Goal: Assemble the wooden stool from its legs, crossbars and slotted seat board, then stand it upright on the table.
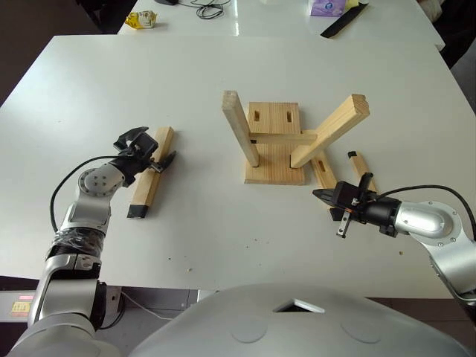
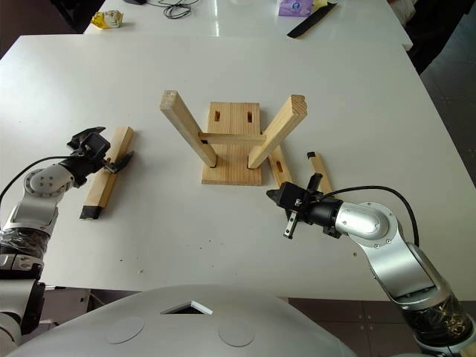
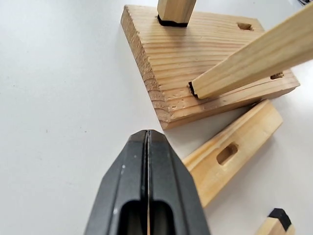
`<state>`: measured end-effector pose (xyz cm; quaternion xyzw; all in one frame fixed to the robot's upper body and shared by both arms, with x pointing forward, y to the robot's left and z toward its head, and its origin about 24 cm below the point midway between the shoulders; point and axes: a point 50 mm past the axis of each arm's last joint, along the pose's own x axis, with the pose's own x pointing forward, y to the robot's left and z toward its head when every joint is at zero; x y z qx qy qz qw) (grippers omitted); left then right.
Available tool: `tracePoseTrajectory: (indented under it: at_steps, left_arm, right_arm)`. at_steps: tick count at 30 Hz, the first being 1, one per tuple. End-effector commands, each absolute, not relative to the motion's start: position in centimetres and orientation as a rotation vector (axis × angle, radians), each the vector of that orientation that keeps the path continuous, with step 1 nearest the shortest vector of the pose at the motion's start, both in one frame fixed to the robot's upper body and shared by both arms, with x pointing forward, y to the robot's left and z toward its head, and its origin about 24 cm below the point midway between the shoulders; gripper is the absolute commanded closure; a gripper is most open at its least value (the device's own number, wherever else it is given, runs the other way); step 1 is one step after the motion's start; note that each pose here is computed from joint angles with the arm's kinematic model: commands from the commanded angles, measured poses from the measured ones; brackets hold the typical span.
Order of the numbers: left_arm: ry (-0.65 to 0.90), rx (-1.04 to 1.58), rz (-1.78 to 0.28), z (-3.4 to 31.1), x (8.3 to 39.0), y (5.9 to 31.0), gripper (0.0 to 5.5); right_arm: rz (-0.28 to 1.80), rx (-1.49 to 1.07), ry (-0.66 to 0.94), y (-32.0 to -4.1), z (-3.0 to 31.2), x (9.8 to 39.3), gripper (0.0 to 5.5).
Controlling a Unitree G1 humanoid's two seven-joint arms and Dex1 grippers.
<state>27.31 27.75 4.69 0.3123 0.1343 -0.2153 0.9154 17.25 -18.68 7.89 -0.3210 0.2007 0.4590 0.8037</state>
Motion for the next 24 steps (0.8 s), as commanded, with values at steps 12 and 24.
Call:
tracePoseTrajectory:
  at_steps: [12, 24]
  left_arm:
    - [0.120, 0.598, -0.502, 7.2, 28.9, 22.8, 0.58]
    - [0.128, 0.483, -0.465, 7.0, 29.8, 22.2, 0.76]
  right_arm:
    - [0.885, -0.867, 0.390, -19.5, 4.4, 20.0, 5.48]
    - [0.791, -0.967, 0.439, -22.0, 2.8, 20.9, 5.50]
